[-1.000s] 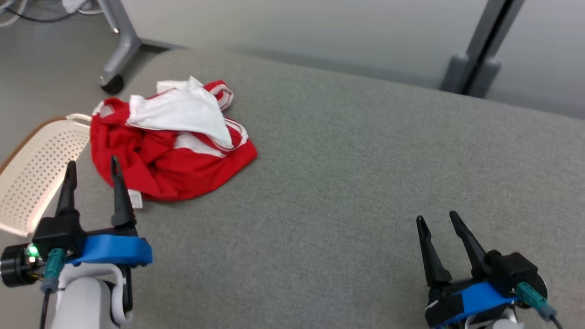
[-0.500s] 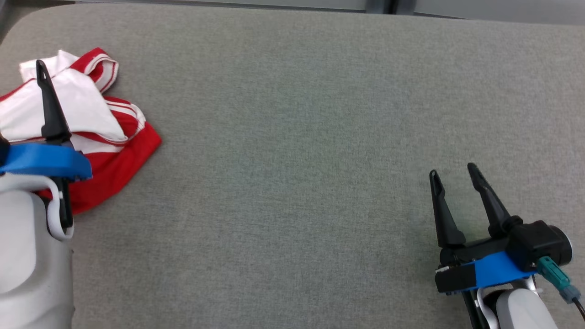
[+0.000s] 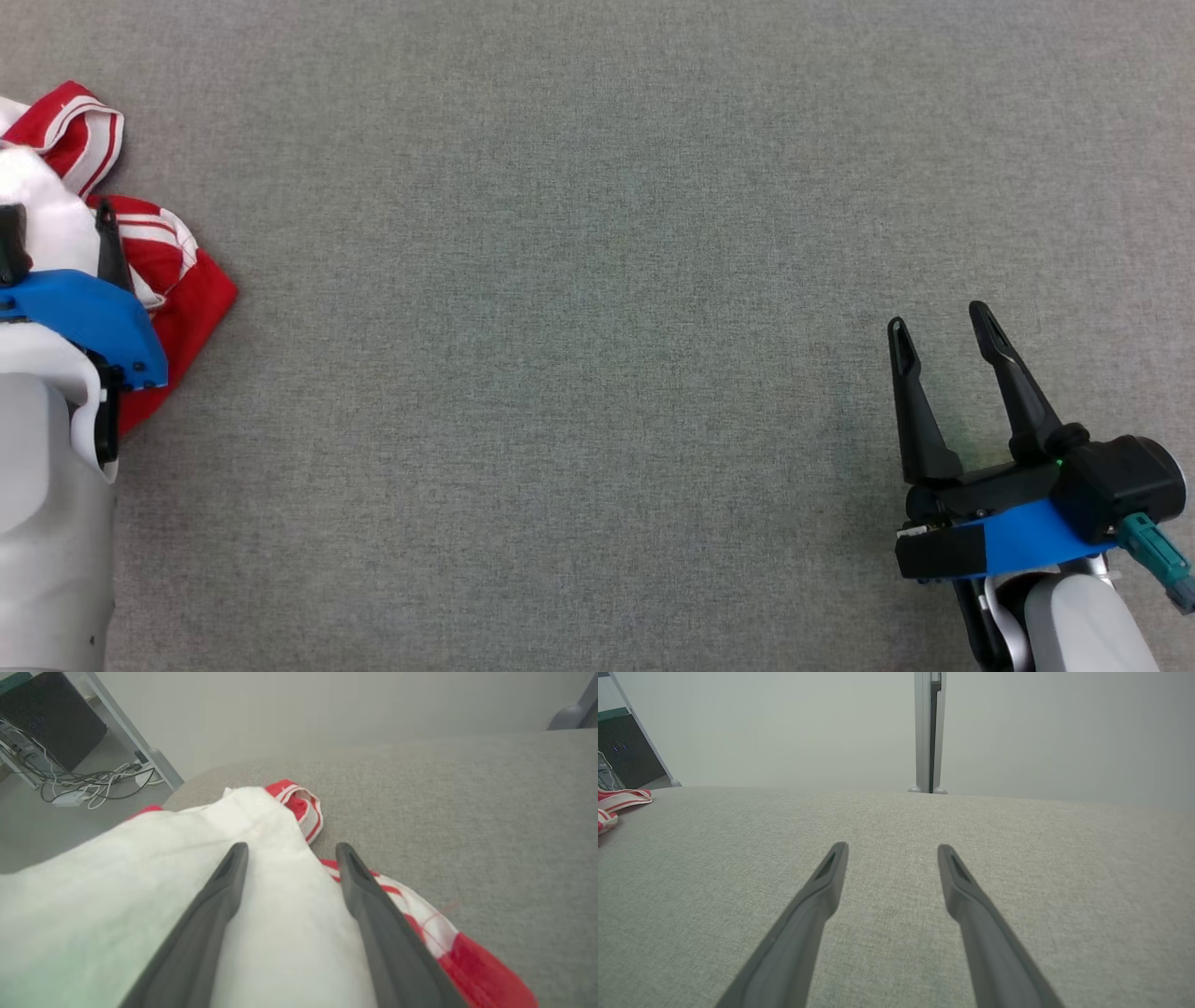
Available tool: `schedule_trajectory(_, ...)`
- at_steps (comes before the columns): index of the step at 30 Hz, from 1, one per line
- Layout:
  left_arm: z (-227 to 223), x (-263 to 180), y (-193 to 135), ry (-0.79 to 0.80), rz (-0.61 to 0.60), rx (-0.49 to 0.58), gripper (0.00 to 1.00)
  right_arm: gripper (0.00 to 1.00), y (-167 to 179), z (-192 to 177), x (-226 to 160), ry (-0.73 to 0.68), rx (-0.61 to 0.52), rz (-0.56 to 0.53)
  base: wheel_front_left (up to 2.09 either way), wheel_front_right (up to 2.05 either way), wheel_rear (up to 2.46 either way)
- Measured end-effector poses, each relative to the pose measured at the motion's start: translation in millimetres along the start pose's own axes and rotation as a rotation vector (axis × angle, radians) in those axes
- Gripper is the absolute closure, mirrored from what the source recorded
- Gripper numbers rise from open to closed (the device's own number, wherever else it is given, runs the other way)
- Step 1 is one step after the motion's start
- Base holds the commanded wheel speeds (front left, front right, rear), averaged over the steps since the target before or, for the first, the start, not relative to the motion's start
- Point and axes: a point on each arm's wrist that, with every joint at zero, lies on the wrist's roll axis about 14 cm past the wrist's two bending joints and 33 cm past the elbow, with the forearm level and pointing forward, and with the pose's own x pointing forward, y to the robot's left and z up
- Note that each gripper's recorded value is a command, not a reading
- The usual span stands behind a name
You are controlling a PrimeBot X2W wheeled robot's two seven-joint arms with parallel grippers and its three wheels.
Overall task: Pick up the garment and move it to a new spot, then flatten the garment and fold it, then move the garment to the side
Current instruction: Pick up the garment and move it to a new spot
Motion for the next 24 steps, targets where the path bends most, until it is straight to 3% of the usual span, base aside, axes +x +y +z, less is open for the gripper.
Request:
schedule_trajectory(4, -31, -3, -2, 0.150, -0.012, -0.020, 0.00, 0.00, 0, 1, 0, -0.002, 0.004, -0.001, 0.00, 0.00, 0.00)
schedule_trajectory(11, -48, -10, -8, 0.278, -0.035, -0.050, 0.00, 0.00, 4, 5, 0, -0.013, 0.007, 0.011, 0.00, 0.00, 0.00)
schedule_trajectory(12, -48, -11, -8, 0.278, -0.036, -0.049, 0.56, 0.00, 5, 6, -1, -0.014, 0.007, 0.012, 0.00, 0.00, 0.00)
schedule_trajectory(13, -47, -12, -8, 0.274, -0.039, -0.047, 0.95, 0.00, 5, 7, -1, -0.015, 0.008, 0.013, 0.00, 0.00, 0.00)
schedule_trajectory(14, -46, -13, -8, 0.271, -0.040, -0.049, 1.00, 0.00, 6, 8, -2, -0.017, 0.010, 0.013, 0.00, 0.00, 0.00)
schedule_trajectory(24, 11, -22, -1, 0.047, -0.039, -0.038, 1.00, 0.00, 13, 26, -9, -0.061, 0.024, 0.027, 0.00, 0.00, 0.00)
